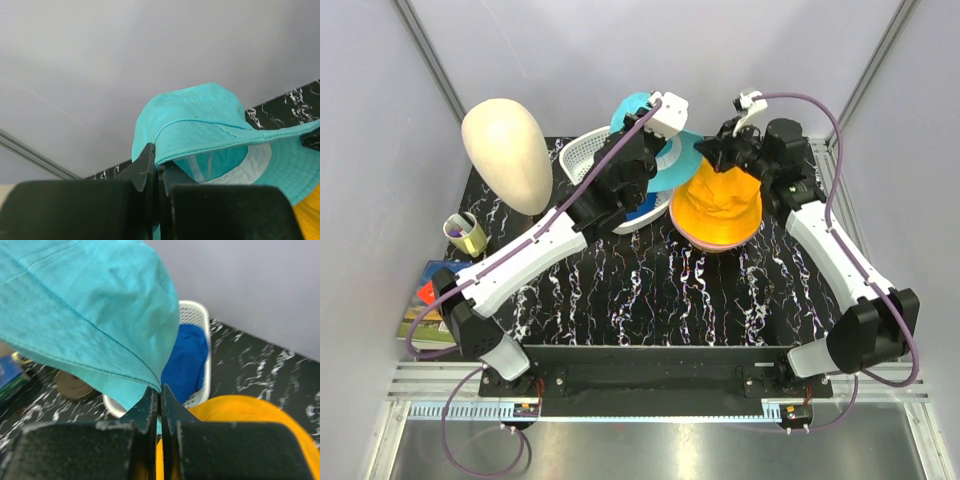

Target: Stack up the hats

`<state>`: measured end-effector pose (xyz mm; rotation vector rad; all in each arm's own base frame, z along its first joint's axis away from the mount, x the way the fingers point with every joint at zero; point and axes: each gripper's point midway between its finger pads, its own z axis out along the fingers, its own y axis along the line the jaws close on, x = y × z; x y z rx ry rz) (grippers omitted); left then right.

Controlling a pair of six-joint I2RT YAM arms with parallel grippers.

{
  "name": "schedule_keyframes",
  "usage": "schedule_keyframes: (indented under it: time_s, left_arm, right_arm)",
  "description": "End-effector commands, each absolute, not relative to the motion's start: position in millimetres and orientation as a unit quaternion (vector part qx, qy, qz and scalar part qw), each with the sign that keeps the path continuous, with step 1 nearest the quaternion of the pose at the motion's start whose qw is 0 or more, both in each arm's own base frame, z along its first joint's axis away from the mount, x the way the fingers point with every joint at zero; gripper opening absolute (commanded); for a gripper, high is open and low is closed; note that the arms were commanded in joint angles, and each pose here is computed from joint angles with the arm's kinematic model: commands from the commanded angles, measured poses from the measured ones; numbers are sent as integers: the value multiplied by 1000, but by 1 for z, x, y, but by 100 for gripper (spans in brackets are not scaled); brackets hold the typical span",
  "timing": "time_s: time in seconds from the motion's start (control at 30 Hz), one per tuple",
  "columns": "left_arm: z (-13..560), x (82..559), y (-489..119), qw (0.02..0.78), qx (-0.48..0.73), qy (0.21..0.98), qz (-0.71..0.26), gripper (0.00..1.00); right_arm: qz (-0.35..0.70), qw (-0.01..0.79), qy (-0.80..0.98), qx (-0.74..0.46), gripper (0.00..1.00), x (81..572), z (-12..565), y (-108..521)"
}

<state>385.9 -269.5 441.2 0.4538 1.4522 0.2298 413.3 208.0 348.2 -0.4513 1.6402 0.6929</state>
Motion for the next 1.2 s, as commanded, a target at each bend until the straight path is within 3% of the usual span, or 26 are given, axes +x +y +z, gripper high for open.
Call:
schedule_keyframes:
  time_s: [0.0, 0.13, 0.3, 0.33, 0.5, 0.83, 0.97, 1.03, 1.17]
  left_arm:
    - [485, 404, -266, 770, 159, 610, 98, 0]
    - [495, 430, -284, 788, 164, 590, 60, 0]
    - [492, 454, -334, 816, 197, 544, 7, 0]
    - [487, 456, -344, 816, 205, 541, -3, 4]
    - [432, 464, -382, 816, 250, 519, -45, 10]
    - [368, 428, -363, 816, 240, 519, -87, 16]
    - [354, 413, -352, 806, 225, 540, -92, 29]
    - [358, 401, -344, 800, 209, 552, -109, 49]
    - [330, 376, -338, 741, 201, 617, -172, 64]
  right_arm:
    - [205, 704, 661, -159, 0, 453, 413, 180]
    - [126, 737, 652, -129, 0, 484, 434, 148]
    - [22, 765, 642, -45, 0, 510, 448, 62]
    - [9, 767, 641, -35, 0, 509, 448, 51]
    - [-71, 776, 627, -13, 0, 478, 426, 15]
    - [14, 767, 639, -46, 0, 398, 363, 46]
    - [28, 747, 659, -90, 0, 392, 339, 75]
    - [28, 734, 672, -95, 0, 390, 324, 80]
    - [35, 714, 690, -114, 0, 382, 300, 94]
